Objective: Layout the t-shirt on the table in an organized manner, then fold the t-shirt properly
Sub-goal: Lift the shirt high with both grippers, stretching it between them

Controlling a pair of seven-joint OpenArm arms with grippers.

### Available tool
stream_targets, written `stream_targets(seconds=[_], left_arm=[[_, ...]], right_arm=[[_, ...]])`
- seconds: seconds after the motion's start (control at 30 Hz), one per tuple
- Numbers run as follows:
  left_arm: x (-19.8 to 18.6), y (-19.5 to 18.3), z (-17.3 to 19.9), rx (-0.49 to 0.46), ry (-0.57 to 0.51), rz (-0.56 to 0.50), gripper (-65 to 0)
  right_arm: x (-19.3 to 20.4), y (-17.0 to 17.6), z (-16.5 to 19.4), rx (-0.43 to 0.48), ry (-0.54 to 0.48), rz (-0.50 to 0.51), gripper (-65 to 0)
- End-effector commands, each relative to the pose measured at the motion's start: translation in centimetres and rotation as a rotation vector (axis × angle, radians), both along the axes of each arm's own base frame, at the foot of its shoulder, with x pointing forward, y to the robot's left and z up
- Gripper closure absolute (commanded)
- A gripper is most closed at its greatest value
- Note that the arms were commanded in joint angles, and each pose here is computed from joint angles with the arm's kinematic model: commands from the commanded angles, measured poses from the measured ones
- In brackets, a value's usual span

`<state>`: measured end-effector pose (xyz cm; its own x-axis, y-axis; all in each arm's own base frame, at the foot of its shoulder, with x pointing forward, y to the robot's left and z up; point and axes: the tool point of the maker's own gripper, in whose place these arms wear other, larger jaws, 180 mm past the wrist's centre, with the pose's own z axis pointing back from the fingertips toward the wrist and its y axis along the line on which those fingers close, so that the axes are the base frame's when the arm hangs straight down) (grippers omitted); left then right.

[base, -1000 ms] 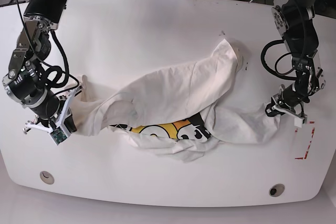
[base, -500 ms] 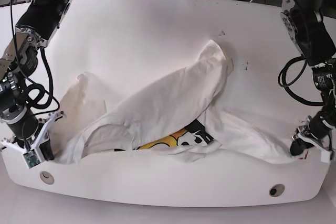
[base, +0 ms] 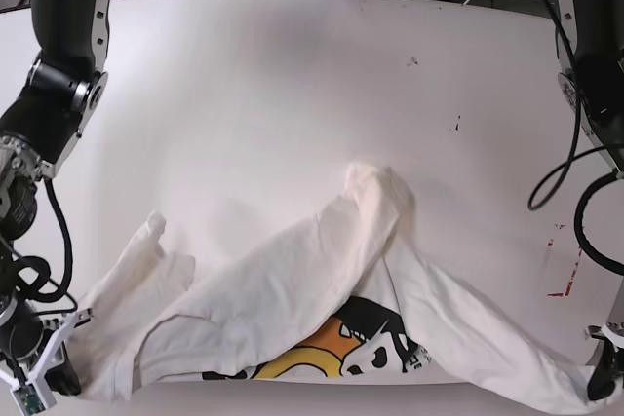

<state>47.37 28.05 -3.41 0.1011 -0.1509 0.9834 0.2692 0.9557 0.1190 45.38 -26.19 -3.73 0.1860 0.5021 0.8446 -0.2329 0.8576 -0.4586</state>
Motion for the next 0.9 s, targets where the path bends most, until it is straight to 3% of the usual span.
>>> stream_targets(seconds=[0.0, 0.2, 0.47, 0.87], left_arm=[[-0.5, 0.6, 6.3, 0.008, -0.14, 0.013, 0.0], [-1.5, 0.8, 14.1, 0.008, -0.294, 0.017, 0.0], [-1.6, 2.7, 20.1, -0.079, -0.369, 0.019, 0.0], [-0.5, 2.6, 19.0, -0.054, -0.292, 0.016, 0.0]], right_arm=[[1.0, -0.9, 3.4, 0.003, -0.051, 0.002, 0.0], [3.4, -1.8, 7.5, 0.024, -0.08, 0.016, 0.0], [5.3, -3.8, 11.8, 0.037, -0.1, 0.007, 0.0], [5.7, -4.7, 10.4, 0.001, -0.051, -0.006, 0.0]])
